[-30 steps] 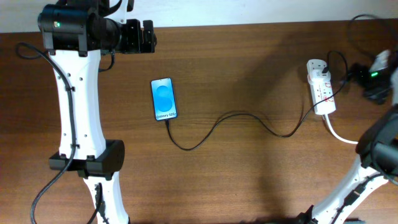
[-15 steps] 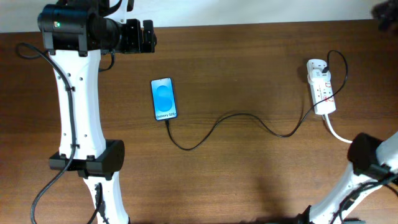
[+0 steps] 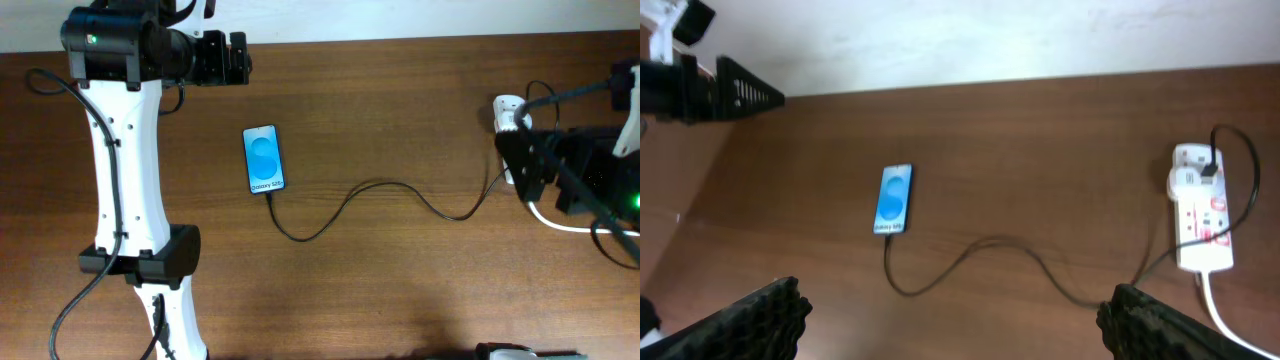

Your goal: Plug charger to phone and switch on socket

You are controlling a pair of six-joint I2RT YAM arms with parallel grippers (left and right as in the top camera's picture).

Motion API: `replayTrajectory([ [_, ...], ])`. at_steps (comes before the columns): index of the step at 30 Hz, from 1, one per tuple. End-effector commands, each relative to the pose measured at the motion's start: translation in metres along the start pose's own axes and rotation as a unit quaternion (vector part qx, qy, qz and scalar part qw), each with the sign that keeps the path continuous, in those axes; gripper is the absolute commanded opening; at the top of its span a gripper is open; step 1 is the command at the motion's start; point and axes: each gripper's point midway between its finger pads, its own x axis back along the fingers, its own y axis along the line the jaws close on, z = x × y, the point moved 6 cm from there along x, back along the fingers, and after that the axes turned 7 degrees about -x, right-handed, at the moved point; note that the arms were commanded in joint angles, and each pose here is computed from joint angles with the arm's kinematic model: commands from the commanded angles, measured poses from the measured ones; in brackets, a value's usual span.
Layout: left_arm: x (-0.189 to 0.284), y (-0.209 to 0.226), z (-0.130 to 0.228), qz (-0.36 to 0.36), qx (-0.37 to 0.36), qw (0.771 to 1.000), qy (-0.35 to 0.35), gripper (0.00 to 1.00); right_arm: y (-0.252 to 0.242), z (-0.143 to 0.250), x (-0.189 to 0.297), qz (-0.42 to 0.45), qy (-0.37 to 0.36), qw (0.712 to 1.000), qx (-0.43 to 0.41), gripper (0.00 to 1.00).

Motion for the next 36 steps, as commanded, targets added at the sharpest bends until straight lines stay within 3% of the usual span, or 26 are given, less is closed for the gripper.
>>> replayTrajectory([
  [1,0.014,-0.004,0.000,0.004,-0.007,1.000,-0.015,0.99,0.000,0.012,0.017,0.024,-0.015,0.999,0.027,0.98],
  [4,0.014,-0.004,0.000,0.004,-0.007,1.000,-0.015,0.99,-0.009,0.034,0.033,0.071,-0.025,0.997,0.027,0.98],
  [8,0.013,-0.004,0.000,0.004,-0.007,1.000,-0.015,0.99,-0.035,0.070,0.015,0.125,-0.004,0.992,0.017,0.98],
  [12,0.014,-0.004,0.000,0.004,-0.007,1.000,-0.015,0.99,-0.053,0.076,-0.023,0.098,-0.136,0.984,0.057,0.98],
  [18,0.013,-0.004,0.000,0.004,-0.007,1.000,-0.015,0.99,-0.073,0.120,-0.080,0.020,-0.325,0.937,0.124,0.98],
  [23,0.013,-0.004,0.000,0.004,-0.007,1.000,-0.015,0.99,-0.093,0.161,-0.120,-0.001,-0.395,0.908,0.140,0.98],
  [31,0.014,-0.004,0.000,0.004,-0.007,1.000,-0.015,0.99,-0.122,0.214,-0.161,0.009,-0.392,0.910,0.133,0.98],
  [36,0.014,-0.004,0.000,0.004,-0.007,1.000,-0.015,0.99,-0.139,0.245,-0.188,0.031,-0.294,0.948,0.116,0.98],
])
